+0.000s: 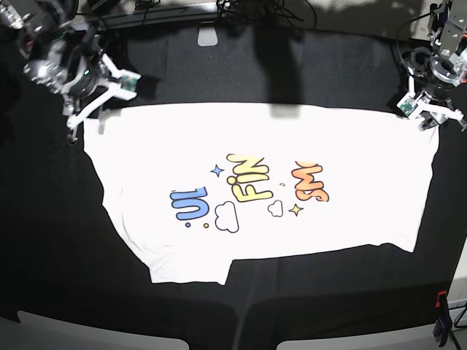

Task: Layout the t-shirt on the table in an organized manner, then fold the t-shirt properly
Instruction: 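Lift the shoulders with both grippers and drag the shirt to straighten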

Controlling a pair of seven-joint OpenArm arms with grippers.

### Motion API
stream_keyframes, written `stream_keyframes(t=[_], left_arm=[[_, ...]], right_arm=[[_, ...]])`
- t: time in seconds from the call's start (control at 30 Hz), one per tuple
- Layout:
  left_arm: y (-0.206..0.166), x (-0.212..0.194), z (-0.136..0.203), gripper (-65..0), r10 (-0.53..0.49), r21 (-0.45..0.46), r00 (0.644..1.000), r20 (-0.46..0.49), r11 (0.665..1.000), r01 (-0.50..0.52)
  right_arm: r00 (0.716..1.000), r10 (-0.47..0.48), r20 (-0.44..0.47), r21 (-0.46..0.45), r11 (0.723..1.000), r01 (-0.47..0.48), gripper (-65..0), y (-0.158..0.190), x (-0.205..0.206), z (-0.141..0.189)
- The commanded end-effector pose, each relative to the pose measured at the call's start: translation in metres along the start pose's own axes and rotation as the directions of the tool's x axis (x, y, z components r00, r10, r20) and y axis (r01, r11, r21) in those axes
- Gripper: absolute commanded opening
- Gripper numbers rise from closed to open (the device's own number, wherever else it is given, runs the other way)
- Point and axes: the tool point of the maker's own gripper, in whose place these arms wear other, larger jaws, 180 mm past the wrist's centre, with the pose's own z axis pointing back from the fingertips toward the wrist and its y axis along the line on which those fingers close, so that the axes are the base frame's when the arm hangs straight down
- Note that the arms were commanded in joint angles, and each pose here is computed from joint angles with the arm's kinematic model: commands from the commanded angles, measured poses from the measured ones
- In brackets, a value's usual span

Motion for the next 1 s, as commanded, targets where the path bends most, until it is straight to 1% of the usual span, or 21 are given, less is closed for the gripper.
stream_keyframes(t=[0.0, 0.03, 0.07, 0.1, 0.17, 0.23, 0.33, 0.43, 0.5, 0.63, 0.77, 0.83, 0.97], left_arm=[[0.007, -0.004, 0.002, -43.5, -0.017, 0.010, 1.000, -0.012, 1.000, 0.017], [0.007, -0.004, 0.002, -43.5, -0.017, 0.010, 1.000, -0.012, 1.000, 0.017], [0.007, -0.004, 0.002, -43.5, -0.017, 0.010, 1.000, -0.012, 1.000, 0.017], [0.007, -0.004, 0.002, -43.5, -0.017, 0.010, 1.000, -0.012, 1.000, 0.017], [0.007, -0.004, 0.002, -43.5, -0.017, 0.010, 1.000, -0.012, 1.000, 0.017], [0.007, -0.004, 0.002, -43.5, -0.017, 0.010, 1.000, -0.012, 1.000, 0.017], [0.007, -0.004, 0.002, -43.5, -0.017, 0.010, 1.000, -0.012, 1.000, 0.017], [0.007, -0.004, 0.002, -43.5, -0.017, 0.010, 1.000, -0.012, 1.000, 0.017], [0.007, -0.004, 0.002, -43.5, -0.017, 0.010, 1.000, -0.011, 1.000, 0.017], [0.007, -0.004, 0.002, -43.5, -0.017, 0.010, 1.000, -0.012, 1.000, 0.017], [0.007, -0.004, 0.002, -43.5, -0.017, 0.010, 1.000, -0.012, 1.000, 0.017], [0.007, -0.004, 0.002, -43.5, -0.017, 0.010, 1.000, -0.012, 1.000, 0.018], [0.007, -0.003, 0.002, -43.5, -0.018, 0.011, 1.000, -0.011, 1.000, 0.018]], right_arm=[[1.000, 0.021, -0.014, -0.095, 0.995, -0.022, -42.4, -0.016, -0.003, 0.000], [0.999, 0.034, -0.022, -0.163, 0.986, -0.037, -42.4, -0.022, -0.003, -0.001], [0.998, 0.053, -0.026, -0.207, 0.977, -0.057, -42.4, -0.024, -0.002, -0.002], [0.997, 0.079, -0.022, -0.215, 0.973, -0.082, -42.4, -0.020, 0.001, -0.004], [0.993, 0.117, -0.006, -0.186, 0.976, -0.116, -42.4, -0.006, 0.004, -0.009], [0.992, 0.122, -0.015, -0.155, 0.980, -0.123, -42.4, 0.005, -0.001, -0.016], [0.994, 0.097, -0.045, -0.143, 0.984, -0.103, -42.4, 0.011, -0.011, -0.025], [0.996, 0.074, -0.056, -0.126, 0.989, -0.081, -42.4, 0.018, -0.013, -0.033], [0.997, 0.055, -0.046, -0.140, 0.988, -0.061, -42.4, 0.016, -0.012, -0.038], [0.999, 0.011, -0.035, -0.182, 0.983, -0.017, -42.4, 0.001, -0.005, -0.048], [1.000, -0.008, -0.024, -0.203, 0.979, 0.003, -42.6, -0.008, 0.002, -0.052], [1.000, -0.008, -0.028, -0.200, 0.980, 0.002, -44.5, -0.007, 0.001, -0.052], [0.996, -0.018, -0.087, -0.196, 0.981, 0.001, -52.9, -0.005, -0.010, -0.051]])
